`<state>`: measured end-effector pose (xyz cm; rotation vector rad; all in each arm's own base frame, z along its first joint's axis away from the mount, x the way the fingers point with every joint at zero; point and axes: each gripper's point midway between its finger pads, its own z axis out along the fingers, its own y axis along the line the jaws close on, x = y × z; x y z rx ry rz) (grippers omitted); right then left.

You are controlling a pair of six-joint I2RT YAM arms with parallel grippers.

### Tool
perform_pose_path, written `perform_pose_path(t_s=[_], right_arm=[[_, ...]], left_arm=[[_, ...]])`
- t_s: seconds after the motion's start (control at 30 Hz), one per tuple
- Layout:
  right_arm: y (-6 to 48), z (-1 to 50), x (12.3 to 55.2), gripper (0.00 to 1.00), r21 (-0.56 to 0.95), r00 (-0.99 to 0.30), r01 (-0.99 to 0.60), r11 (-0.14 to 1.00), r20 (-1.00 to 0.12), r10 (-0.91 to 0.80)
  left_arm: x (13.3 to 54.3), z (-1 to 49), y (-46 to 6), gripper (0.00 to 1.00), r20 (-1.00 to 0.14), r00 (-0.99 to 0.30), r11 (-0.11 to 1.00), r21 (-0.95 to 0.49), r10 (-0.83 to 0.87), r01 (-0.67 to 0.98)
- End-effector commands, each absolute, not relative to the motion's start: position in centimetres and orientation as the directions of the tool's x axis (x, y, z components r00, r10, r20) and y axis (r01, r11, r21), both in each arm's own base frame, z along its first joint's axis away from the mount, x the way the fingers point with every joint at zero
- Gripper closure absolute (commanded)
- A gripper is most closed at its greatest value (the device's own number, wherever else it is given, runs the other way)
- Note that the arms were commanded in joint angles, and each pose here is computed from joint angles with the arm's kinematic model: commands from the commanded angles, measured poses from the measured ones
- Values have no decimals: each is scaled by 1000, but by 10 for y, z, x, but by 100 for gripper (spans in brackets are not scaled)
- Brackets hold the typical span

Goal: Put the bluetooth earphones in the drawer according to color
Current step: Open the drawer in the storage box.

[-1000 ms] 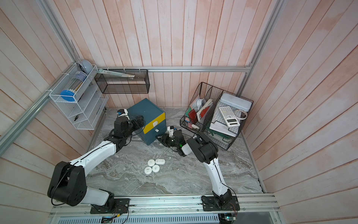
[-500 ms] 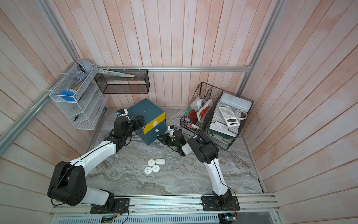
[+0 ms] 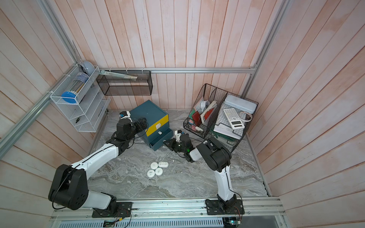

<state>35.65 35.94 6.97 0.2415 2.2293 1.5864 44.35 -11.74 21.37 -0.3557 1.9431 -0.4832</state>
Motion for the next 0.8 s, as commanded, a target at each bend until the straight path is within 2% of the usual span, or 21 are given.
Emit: perform_pose_path(t_s=[0.0,0.17,0.77], right_arm=[[346,69,349,100,902,-894,-102,419,-268,359],[329,59,334,100,860,-896,-93,502,-292,335],[309,53,308,100,776,-910,-143,614,-347,226]], left_arm=[[406,127,-117,5,-702,-633,934,-345,-325,-97],[406,127,-115,6,-705,-630,935,-340,-326,-103],[403,142,-109,5,-736,-585,932,-348,-341,-106]])
